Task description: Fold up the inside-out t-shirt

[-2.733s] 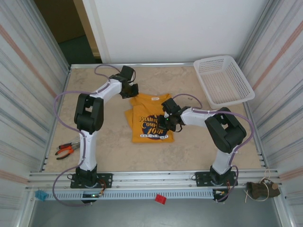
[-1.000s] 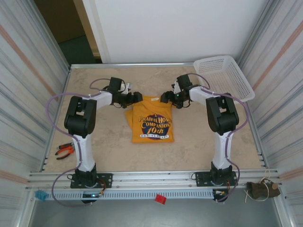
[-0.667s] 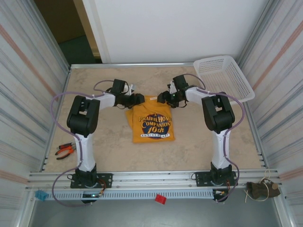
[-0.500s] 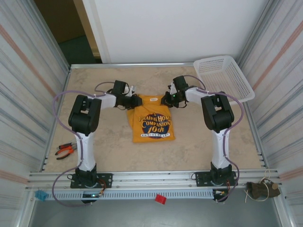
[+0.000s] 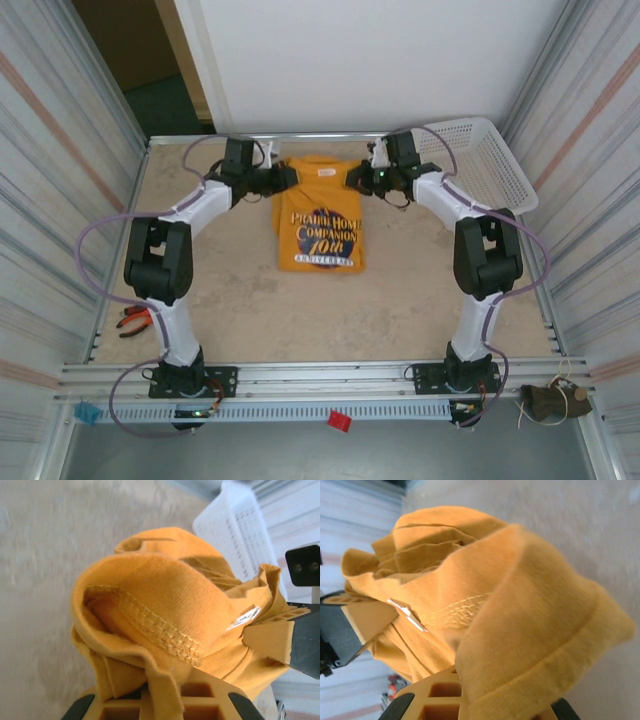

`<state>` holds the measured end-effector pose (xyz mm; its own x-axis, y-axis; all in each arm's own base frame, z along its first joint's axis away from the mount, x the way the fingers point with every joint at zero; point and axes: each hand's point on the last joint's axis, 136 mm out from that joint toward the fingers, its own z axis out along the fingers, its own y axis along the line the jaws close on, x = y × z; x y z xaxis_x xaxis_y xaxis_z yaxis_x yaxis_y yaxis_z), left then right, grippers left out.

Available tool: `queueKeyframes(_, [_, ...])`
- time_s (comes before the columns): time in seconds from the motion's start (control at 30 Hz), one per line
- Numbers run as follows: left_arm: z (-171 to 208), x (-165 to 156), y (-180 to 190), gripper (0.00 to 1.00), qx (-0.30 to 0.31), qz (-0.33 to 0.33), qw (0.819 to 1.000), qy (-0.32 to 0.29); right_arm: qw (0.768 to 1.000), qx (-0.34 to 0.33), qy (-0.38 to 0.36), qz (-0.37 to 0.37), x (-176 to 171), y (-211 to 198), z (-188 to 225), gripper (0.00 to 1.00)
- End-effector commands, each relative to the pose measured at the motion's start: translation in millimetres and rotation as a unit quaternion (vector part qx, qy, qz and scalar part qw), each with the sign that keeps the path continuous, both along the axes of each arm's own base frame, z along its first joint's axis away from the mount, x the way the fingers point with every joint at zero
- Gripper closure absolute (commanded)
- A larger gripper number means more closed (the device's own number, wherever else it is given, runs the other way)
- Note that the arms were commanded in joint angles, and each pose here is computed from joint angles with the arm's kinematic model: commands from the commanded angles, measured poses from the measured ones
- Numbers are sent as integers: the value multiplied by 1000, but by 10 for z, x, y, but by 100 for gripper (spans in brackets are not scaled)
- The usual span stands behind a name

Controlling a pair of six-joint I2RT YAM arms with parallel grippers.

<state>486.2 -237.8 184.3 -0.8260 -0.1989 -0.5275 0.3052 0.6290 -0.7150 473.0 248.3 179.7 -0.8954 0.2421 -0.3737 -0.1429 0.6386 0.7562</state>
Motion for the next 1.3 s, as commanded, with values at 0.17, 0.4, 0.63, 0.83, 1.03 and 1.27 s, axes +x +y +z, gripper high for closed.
queueKeyframes(0.17, [1024, 414, 46, 100, -43, 8, 995, -86, 997, 46, -60, -27, 407, -168, 846, 100])
queueKeyframes(0.4, [623, -184, -11, 100, -30, -11, 997, -69, 998, 37, -36, -38, -122, -284, 434, 100])
queueKeyframes(0.63, [-445, -1079, -36, 100, 9, 4, 1000, -2, 999, 6, 37, -34, -1081, -176, -528, 100])
queueKeyframes(0.83, [-509, -1247, -37, 100, 80, 6, 996, -33, 997, -33, 24, -63, -1247, -324, -620, 100])
queueKeyframes(1.03, [-150, -995, -30, 100, 88, 20, 993, -77, 997, -46, -14, -65, -1008, -371, -283, 100])
queueKeyframes(1.27, [652, -332, -34, 100, 77, 46, 987, -133, 994, -27, -74, -70, -191, -436, 521, 100])
